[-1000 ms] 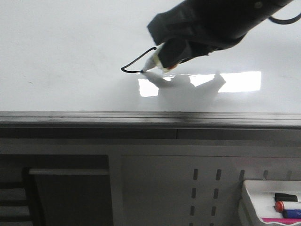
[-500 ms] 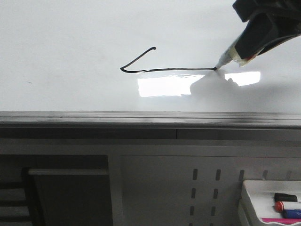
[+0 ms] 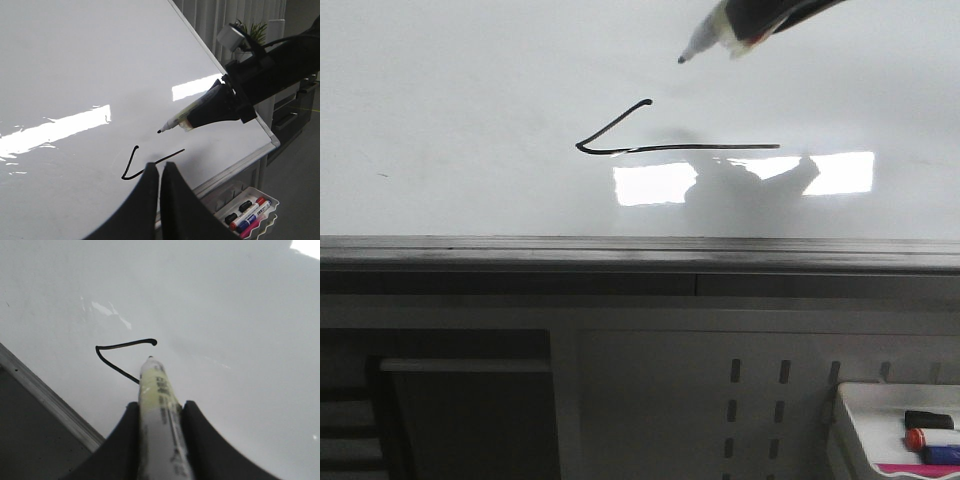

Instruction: Write number 4 on whiteboard

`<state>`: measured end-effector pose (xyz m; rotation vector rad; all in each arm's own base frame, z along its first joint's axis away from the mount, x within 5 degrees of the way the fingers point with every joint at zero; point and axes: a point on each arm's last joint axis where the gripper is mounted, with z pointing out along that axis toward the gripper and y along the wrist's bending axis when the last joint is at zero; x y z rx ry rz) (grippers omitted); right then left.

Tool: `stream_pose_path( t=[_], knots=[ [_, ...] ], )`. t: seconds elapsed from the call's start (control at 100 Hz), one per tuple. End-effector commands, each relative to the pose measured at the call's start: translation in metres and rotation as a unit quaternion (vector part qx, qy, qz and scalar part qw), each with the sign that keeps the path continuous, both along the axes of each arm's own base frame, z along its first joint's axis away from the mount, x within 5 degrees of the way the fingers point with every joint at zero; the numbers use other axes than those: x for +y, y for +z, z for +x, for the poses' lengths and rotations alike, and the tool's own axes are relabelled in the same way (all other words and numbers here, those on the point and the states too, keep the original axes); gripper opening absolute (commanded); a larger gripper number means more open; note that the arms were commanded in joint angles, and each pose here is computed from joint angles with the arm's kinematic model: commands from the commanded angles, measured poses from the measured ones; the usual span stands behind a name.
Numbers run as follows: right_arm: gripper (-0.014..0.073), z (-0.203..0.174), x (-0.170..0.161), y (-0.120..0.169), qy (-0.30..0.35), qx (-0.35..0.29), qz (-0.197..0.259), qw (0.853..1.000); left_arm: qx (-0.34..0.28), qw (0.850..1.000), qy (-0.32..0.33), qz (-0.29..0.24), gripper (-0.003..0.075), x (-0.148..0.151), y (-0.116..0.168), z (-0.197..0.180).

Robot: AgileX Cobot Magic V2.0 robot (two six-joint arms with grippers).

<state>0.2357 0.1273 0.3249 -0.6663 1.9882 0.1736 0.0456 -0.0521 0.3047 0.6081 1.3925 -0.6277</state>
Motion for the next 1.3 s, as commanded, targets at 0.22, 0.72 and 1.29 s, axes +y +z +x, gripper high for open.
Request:
stream_pose_path(
  t=[0.22,0.72,1.29],
  knots=[
    [-0.0043,0.021,0.009,0.004,0.006,-0.053,0.020,0.998,-0.004,1.000,0.013,-0.026,-0.0020,0.003,0.010,0.001],
    [-0.0043,0.029,-0.006,-0.012,-0.027,0.002,-0.013,1.000,-0.003,1.000,0.011,-0.026,-0.0020,0.002,0.010,0.001],
    [-0.0043,-0.005,0.018,-0.040,0.023,0.065,-0.005,0.998,-0.002,1.000,0.010,-0.026,-0.0020,0.002,0.010,0.001]
  ],
)
